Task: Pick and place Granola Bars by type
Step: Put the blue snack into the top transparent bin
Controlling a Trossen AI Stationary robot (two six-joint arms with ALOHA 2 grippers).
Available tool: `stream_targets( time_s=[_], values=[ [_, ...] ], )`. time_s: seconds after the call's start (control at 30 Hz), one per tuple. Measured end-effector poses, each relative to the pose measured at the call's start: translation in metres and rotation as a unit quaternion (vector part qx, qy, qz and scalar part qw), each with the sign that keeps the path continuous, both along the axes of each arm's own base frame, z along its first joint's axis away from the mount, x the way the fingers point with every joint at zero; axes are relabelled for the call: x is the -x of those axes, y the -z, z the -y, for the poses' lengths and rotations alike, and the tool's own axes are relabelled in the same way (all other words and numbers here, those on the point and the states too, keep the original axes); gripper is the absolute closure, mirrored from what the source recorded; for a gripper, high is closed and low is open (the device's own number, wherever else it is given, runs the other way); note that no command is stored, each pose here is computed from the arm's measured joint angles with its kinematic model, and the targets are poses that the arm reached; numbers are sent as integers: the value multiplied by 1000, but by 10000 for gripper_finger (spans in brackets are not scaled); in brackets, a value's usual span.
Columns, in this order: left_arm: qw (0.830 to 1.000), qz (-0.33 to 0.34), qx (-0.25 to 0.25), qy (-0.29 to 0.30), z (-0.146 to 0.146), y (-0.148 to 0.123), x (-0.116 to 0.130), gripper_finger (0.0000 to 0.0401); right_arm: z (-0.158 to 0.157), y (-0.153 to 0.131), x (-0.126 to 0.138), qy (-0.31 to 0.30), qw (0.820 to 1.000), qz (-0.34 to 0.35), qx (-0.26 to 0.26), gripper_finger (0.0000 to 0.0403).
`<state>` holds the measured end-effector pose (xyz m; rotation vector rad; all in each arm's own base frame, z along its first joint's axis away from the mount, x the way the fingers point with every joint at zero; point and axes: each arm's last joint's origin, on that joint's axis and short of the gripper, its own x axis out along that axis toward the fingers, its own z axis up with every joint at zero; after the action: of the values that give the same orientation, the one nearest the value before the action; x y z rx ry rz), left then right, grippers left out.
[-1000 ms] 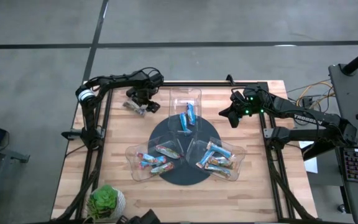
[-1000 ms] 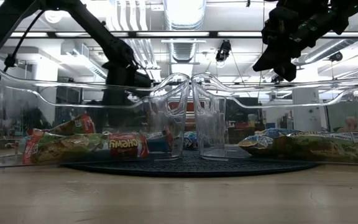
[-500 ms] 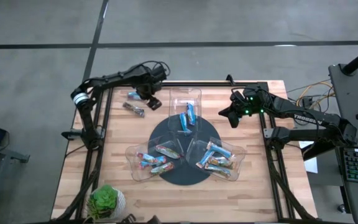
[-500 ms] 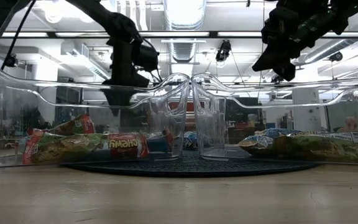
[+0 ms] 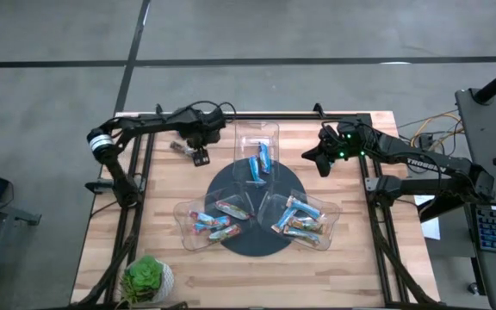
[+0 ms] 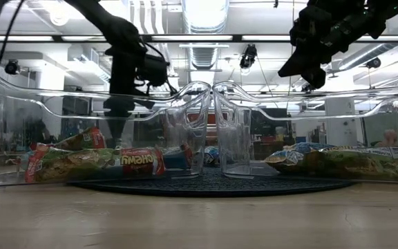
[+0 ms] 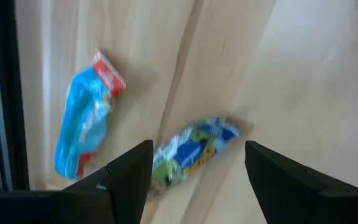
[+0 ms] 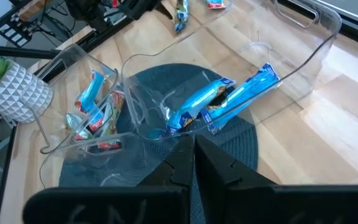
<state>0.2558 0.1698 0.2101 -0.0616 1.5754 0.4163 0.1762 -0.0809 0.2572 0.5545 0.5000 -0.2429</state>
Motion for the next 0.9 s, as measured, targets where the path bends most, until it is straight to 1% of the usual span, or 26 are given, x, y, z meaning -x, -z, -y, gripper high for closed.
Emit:
stream_targets(
  time_s=[0.13, 0.3, 0.37, 0.47, 0.53, 0.67, 0.77, 0.9],
  values=[
    [998, 46, -29, 20, 9, 1, 12, 173, 0, 1, 0, 0, 1000, 0, -3, 394],
    [997, 33, -41, 52, 21, 0, 34, 176, 0, 2, -1, 0, 1000, -3, -6, 394],
    [996, 34, -45, 63, 21, 2, 40, 176, 0, 3, -2, 0, 1000, -4, -6, 394],
    [996, 9, -30, 84, 20, 14, 49, 176, 0, 3, -2, 2, 1000, -4, -10, 394],
    [996, -2, -23, 84, 18, 20, 53, 176, 1, 3, -2, 4, 1000, -3, -12, 394],
    [997, -4, -22, 73, 10, 25, 54, 176, 1, 3, -2, 9, 1000, -1, -21, 394],
    [996, 20, -37, 79, 4, 25, 51, 176, 1, 3, -2, 11, 1000, -1, -23, 394],
    [995, 12, -22, 91, 0, 31, 51, 176, 1, 3, -2, 12, 1000, 0, -25, 394]
  ],
)
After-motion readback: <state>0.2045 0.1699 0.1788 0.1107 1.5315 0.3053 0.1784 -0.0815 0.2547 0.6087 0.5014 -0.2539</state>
